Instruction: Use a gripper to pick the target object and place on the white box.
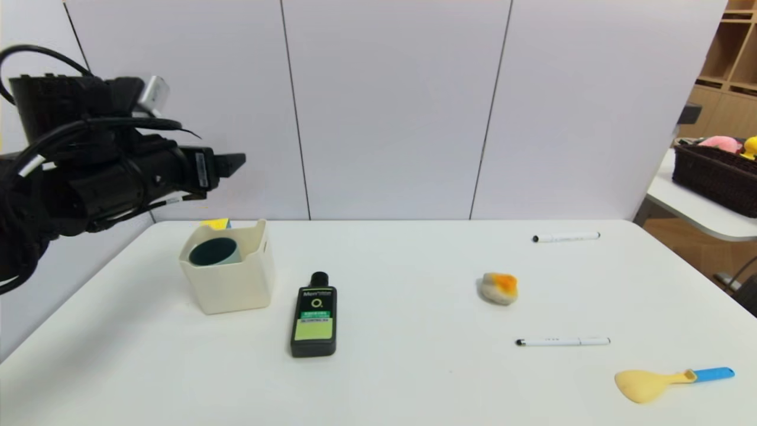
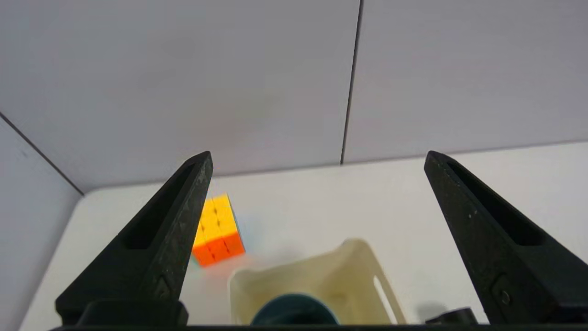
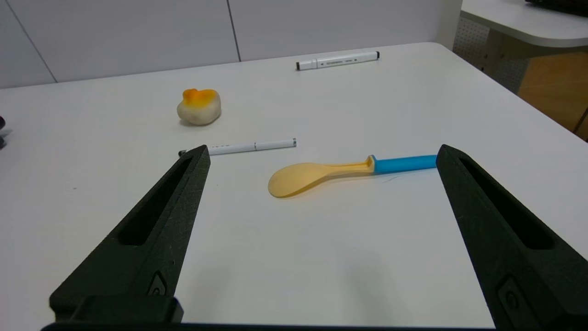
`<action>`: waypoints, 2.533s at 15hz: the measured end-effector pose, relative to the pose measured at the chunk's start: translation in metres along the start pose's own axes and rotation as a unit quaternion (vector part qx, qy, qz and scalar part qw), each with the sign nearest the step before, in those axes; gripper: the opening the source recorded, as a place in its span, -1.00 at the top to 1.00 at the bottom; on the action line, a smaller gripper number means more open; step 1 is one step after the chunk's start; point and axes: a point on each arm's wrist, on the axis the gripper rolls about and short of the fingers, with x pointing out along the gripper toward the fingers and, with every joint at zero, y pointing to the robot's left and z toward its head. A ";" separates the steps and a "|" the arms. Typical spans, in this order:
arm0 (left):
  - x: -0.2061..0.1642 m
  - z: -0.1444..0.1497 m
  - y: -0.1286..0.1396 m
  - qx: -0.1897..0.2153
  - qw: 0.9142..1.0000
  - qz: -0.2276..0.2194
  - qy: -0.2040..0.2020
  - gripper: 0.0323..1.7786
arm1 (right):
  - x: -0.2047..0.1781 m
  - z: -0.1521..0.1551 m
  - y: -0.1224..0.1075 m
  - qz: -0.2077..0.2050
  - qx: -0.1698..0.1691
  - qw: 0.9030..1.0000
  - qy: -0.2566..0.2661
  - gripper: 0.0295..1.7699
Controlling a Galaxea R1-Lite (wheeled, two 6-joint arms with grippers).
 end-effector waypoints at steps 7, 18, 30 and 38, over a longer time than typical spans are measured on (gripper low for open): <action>-0.061 0.044 0.002 0.044 0.986 -0.004 -0.158 -0.88 | 0.000 0.000 0.000 0.000 0.000 1.000 0.000 -0.92; -0.194 -0.009 0.009 0.064 0.974 -0.041 -0.213 -0.90 | 0.000 0.000 0.000 0.000 0.000 1.000 0.000 -0.92; -0.282 -0.084 0.017 0.064 0.966 0.061 -0.242 -0.90 | 0.000 0.000 0.000 0.000 0.000 1.000 0.000 -0.92; -0.306 -0.142 0.012 0.065 0.967 0.063 -0.236 -0.90 | 0.000 0.000 0.000 0.000 0.000 1.000 0.000 -0.92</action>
